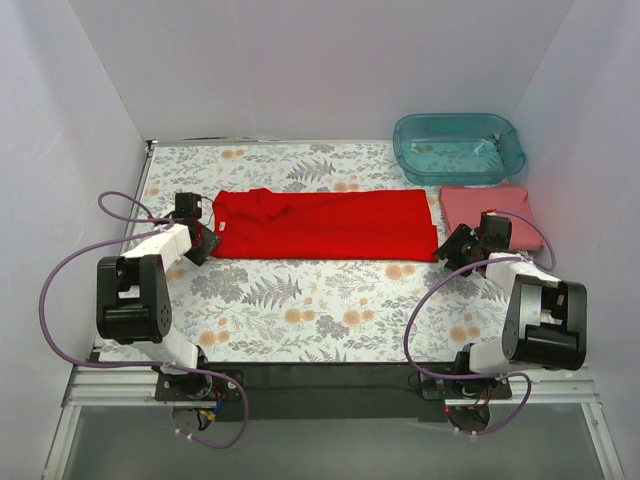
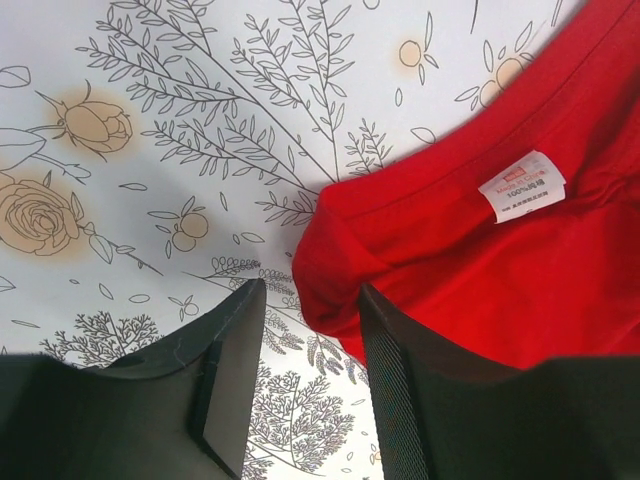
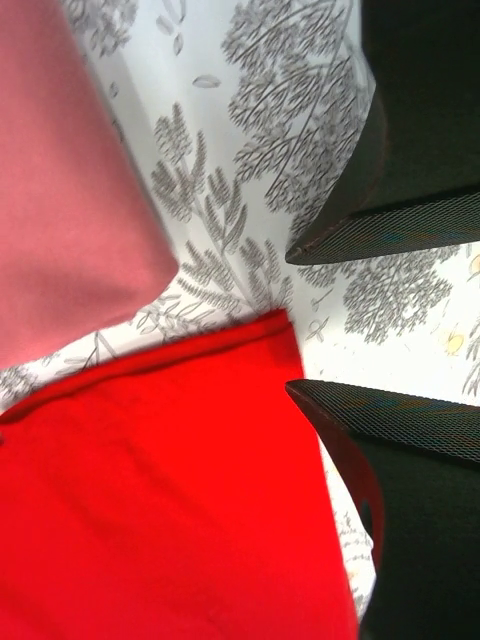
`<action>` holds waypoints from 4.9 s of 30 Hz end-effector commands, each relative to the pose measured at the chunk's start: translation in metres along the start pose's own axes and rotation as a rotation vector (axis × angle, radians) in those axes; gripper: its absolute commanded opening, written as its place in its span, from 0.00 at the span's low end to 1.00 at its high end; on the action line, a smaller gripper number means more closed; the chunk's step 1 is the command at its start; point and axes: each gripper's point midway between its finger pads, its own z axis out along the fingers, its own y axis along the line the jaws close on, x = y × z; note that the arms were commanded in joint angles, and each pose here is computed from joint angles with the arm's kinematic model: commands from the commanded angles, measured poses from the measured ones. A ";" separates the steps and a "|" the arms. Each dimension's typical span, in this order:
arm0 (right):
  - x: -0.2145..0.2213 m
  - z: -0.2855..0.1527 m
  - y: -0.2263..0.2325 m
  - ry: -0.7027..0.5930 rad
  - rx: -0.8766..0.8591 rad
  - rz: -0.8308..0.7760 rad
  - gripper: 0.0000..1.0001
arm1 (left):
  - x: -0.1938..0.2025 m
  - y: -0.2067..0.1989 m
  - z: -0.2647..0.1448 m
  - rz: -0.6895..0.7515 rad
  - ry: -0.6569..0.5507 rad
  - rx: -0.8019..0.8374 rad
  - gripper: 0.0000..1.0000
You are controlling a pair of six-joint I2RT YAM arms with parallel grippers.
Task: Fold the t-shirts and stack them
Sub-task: Fold the tshirt
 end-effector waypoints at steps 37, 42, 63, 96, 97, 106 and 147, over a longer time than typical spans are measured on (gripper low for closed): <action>0.008 0.020 -0.024 0.045 0.052 0.004 0.01 | 0.013 0.066 -0.009 -0.052 0.118 -0.099 0.00; 0.026 0.010 -0.037 0.091 0.099 0.007 0.01 | 0.038 0.089 -0.025 -0.113 0.160 -0.125 0.00; -0.002 -0.032 -0.024 -0.037 0.059 -0.029 0.37 | 0.010 0.085 -0.095 -0.181 -0.030 0.023 0.51; 0.100 0.011 0.122 0.338 -0.390 -0.386 0.36 | 0.079 0.089 -0.082 -0.198 0.243 -0.015 0.43; 0.101 0.012 0.122 0.339 -0.389 -0.389 0.36 | 0.080 0.090 -0.081 -0.197 0.250 -0.023 0.43; 0.109 0.018 0.111 0.366 -0.363 -0.388 0.36 | 0.089 0.086 -0.076 -0.229 0.287 -0.035 0.33; 0.095 0.016 0.060 0.374 -0.206 -0.329 0.35 | 0.052 0.124 -0.072 -0.132 0.169 -0.264 0.01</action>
